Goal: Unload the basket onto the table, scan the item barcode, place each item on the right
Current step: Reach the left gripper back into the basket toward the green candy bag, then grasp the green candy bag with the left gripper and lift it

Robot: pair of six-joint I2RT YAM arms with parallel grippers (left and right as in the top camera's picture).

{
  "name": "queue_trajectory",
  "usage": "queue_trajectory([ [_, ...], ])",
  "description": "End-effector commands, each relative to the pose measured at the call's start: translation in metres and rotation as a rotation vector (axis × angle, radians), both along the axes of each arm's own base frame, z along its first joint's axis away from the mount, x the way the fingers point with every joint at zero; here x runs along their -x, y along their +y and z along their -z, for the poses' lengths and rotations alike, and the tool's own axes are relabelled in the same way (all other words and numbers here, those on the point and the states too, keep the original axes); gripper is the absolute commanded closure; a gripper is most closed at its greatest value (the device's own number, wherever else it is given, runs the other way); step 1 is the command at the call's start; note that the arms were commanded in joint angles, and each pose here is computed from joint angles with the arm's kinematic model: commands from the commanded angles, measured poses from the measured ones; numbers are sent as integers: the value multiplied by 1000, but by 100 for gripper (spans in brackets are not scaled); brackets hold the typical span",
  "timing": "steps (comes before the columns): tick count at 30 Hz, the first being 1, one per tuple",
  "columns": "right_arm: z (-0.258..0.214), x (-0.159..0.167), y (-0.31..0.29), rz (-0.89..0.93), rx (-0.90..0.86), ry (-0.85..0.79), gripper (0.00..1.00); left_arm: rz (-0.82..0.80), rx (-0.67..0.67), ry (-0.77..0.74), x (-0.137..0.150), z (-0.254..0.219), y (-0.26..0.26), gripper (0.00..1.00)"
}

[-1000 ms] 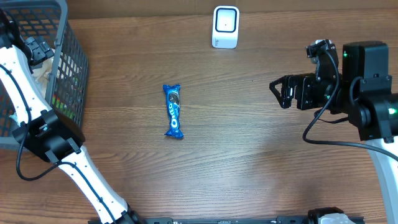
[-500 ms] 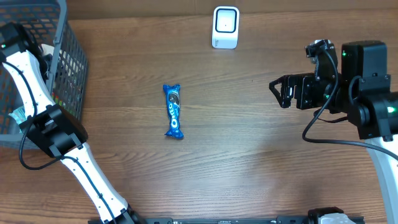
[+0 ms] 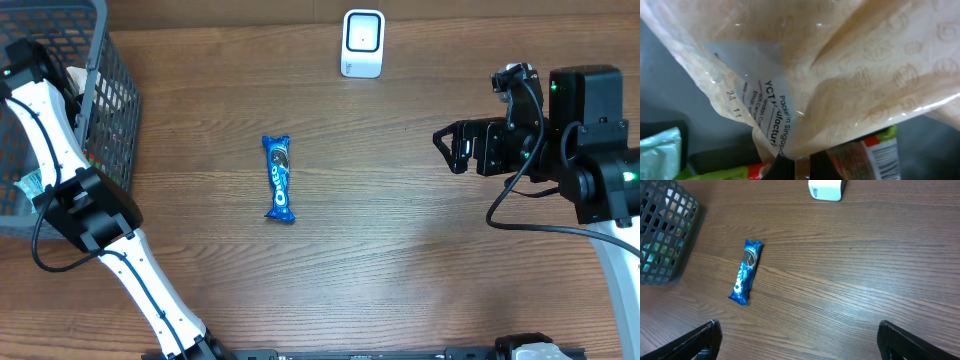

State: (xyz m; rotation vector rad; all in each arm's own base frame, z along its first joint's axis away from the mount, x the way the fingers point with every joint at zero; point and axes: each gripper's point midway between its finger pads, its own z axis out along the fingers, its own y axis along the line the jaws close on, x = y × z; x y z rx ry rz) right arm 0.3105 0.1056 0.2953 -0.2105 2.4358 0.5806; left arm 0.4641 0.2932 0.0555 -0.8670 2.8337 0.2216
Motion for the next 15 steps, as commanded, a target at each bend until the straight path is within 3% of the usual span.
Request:
queue_trajectory([
  [1, -11, -1, 1, 3, -3, -30, 1, 5, 62, -13, -10, 3, -26, 96],
  [9, -11, -2, 1, 3, -3, -33, 1, 23, -8, -132, -11, -74, -26, 94],
  [10, -11, -2, 1, 3, -3, -34, 1, 29, -11, -144, -10, -83, -27, 91],
  [13, -12, -2, 1, 3, -3, -36, 0, 39, 31, -157, -1, -103, -41, 62],
  [15, -12, -3, 1, 3, -4, -38, 1, 17, 60, -139, 11, -111, -49, 49],
])
